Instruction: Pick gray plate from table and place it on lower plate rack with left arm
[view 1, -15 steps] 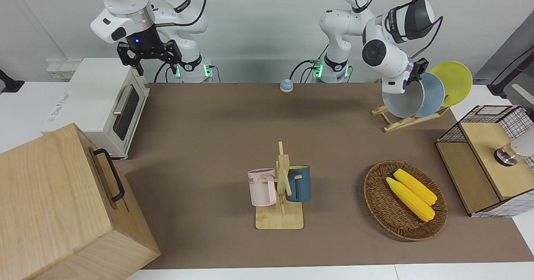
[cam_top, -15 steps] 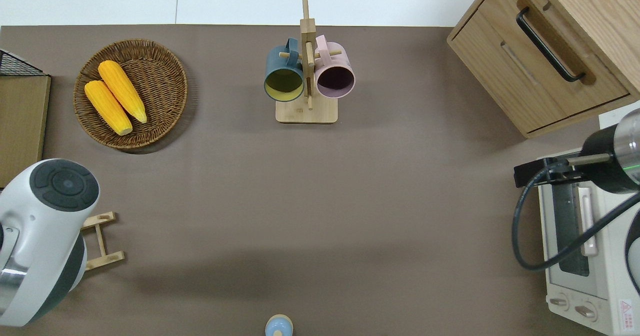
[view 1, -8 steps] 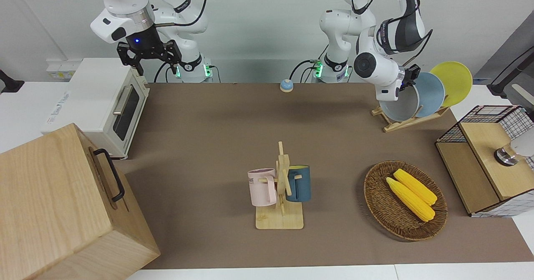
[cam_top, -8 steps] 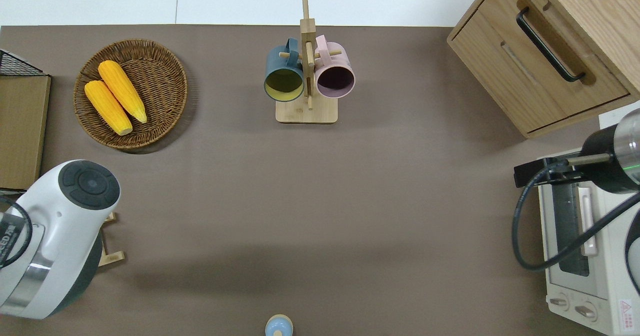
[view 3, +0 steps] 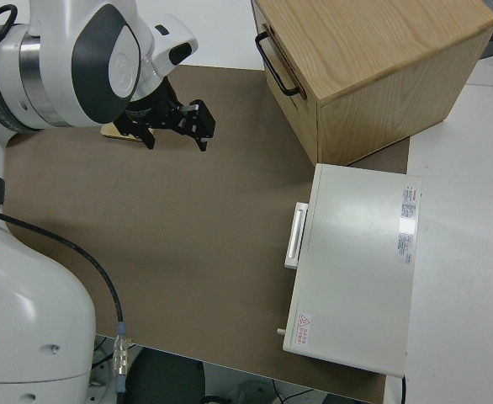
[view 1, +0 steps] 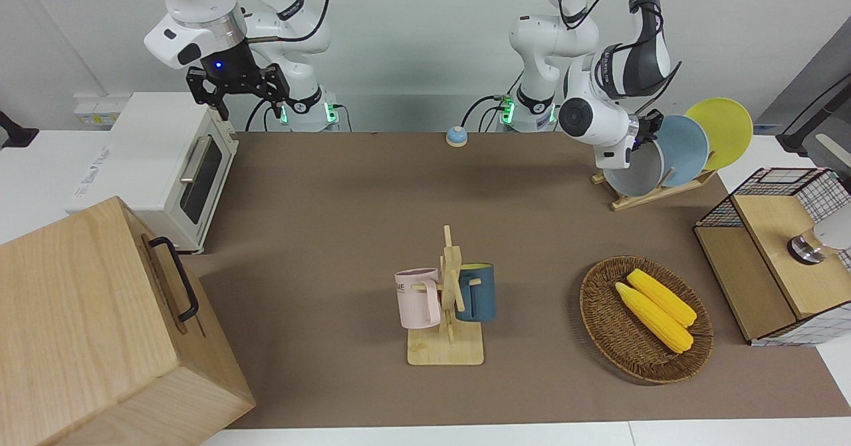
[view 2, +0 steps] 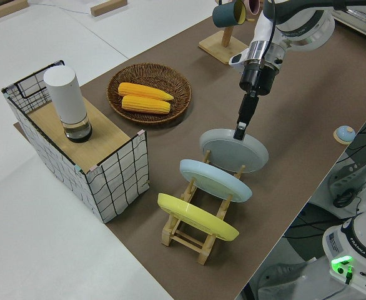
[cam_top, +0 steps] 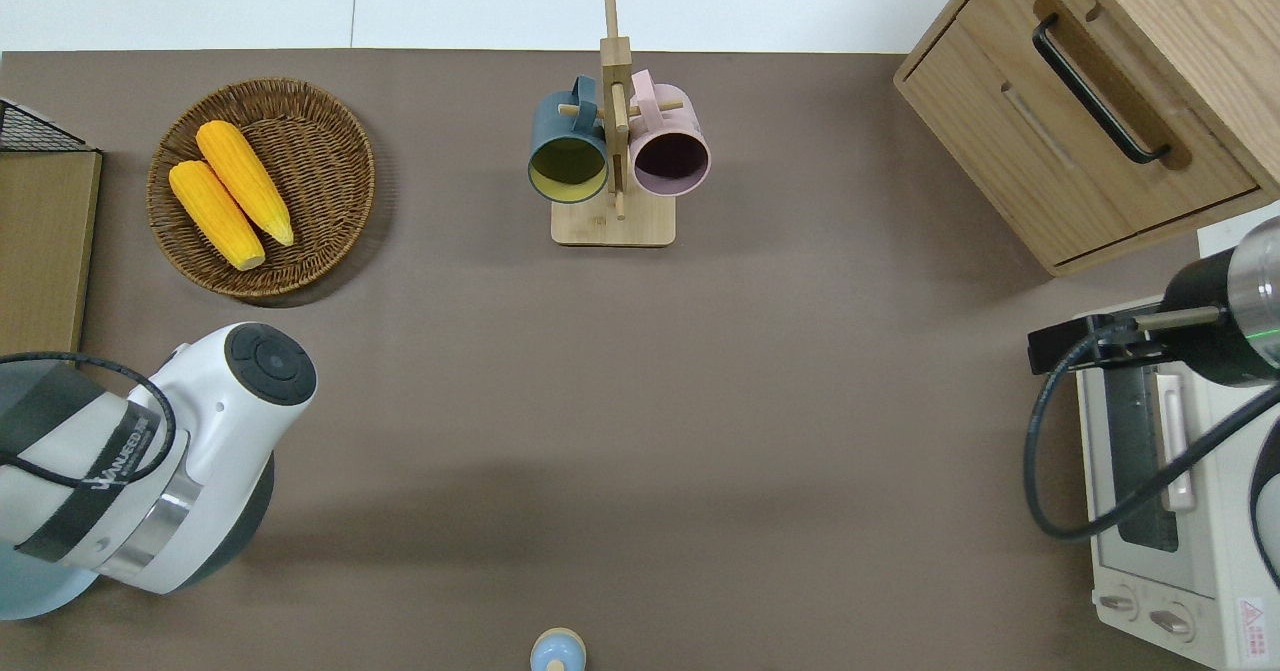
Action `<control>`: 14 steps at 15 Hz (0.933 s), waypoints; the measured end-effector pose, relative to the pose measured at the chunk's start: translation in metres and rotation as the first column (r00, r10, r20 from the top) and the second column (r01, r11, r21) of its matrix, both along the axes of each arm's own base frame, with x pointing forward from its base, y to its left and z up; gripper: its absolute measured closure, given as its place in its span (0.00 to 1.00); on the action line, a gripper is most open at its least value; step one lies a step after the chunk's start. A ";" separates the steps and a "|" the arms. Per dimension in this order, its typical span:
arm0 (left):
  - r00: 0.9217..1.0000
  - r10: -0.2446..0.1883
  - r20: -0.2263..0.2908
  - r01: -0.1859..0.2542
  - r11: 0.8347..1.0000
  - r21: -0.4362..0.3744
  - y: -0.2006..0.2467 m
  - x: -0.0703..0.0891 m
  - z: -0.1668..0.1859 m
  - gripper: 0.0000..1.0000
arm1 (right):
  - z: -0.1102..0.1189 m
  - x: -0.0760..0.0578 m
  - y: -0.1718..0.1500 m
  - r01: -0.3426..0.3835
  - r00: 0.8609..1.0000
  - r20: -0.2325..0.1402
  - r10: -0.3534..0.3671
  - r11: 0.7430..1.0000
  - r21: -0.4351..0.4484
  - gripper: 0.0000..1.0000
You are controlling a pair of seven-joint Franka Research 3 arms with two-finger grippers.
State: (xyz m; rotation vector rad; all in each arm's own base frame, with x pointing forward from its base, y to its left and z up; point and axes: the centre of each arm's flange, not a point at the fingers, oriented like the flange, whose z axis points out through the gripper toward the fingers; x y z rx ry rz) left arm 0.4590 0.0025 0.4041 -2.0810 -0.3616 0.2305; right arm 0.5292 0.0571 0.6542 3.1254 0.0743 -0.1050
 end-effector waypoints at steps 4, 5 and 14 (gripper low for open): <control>1.000 -0.003 0.000 0.003 1.000 0.004 -0.001 0.001 -0.005 0.87 | 0.000 0.000 0.000 0.000 1.000 0.000 0.000 1.000 0.000 0.01; 1.000 -0.004 0.001 0.004 1.000 0.003 -0.001 0.002 -0.005 0.86 | 0.000 0.000 0.000 0.000 1.000 0.000 0.000 1.000 0.000 0.01; 1.000 -0.011 -0.003 0.011 1.000 0.002 -0.002 0.003 -0.010 0.08 | 0.000 0.000 0.000 0.000 1.000 0.000 0.000 1.000 0.000 0.01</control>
